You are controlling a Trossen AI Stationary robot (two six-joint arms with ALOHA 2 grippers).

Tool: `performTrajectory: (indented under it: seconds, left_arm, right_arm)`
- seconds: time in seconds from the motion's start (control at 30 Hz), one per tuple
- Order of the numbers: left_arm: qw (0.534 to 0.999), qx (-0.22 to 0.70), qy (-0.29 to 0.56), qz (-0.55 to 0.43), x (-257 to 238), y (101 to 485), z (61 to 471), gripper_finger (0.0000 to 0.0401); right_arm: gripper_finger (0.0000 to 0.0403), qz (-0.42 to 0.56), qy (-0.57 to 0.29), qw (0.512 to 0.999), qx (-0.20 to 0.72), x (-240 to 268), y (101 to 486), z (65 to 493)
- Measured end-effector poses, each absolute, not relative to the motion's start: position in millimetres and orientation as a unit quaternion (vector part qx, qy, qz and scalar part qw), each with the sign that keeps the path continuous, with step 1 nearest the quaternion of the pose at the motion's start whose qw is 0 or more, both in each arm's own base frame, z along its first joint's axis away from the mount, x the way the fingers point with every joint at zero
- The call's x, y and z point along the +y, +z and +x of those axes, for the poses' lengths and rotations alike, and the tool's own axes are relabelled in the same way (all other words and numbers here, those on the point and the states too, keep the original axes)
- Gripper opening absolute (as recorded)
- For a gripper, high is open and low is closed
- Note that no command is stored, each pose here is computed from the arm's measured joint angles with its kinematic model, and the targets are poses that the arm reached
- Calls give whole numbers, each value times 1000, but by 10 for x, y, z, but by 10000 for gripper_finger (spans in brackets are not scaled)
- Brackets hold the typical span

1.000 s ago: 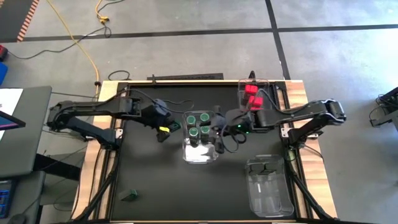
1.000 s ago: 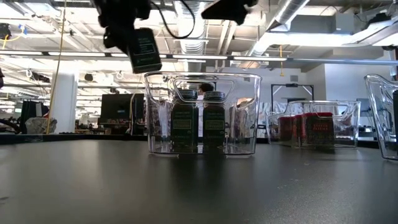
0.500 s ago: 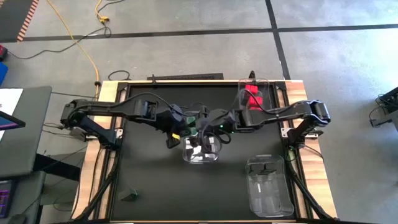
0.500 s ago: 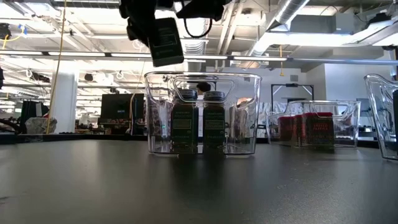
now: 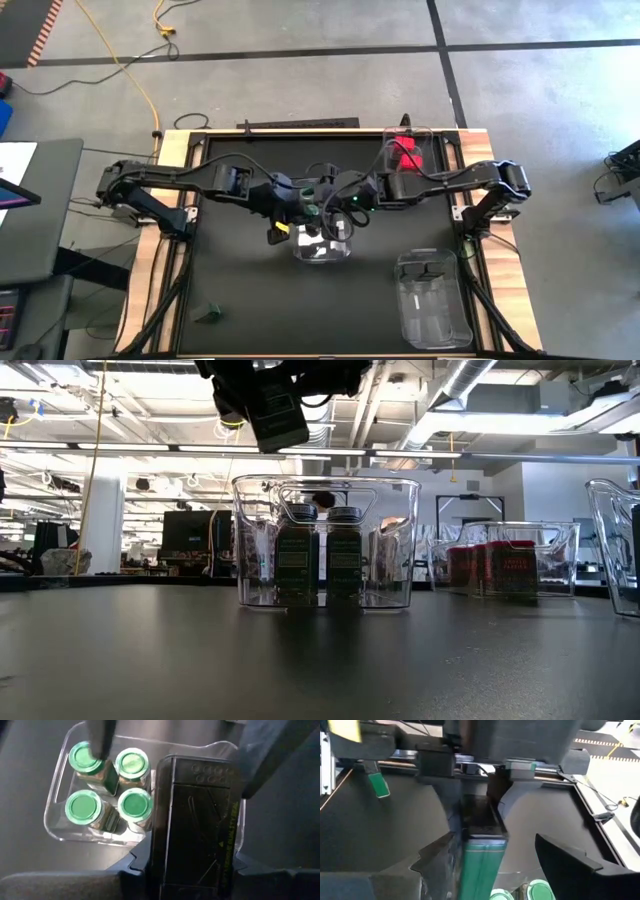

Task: Sort spices by type
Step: Put the black seasoning can into the bottom transparent bin

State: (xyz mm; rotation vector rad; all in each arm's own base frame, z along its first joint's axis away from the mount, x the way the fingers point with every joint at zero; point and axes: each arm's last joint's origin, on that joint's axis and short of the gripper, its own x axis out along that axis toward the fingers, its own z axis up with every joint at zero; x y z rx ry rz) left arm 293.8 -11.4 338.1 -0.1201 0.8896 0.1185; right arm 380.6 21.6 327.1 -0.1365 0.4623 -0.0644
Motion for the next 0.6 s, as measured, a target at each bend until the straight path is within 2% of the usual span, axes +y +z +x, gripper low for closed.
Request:
performTrajectory:
  seconds: [0.37, 0.6]
  left_arm:
    - [913, 403, 52, -24, -109, 3416, 2984, 113]
    - [914, 402, 54, -18, -106, 3418, 2986, 113]
  right_arm:
    - [297, -48, -35, 971, 233, 127, 3266, 3808]
    - [259, -58, -21, 971, 233, 132, 3266, 3808]
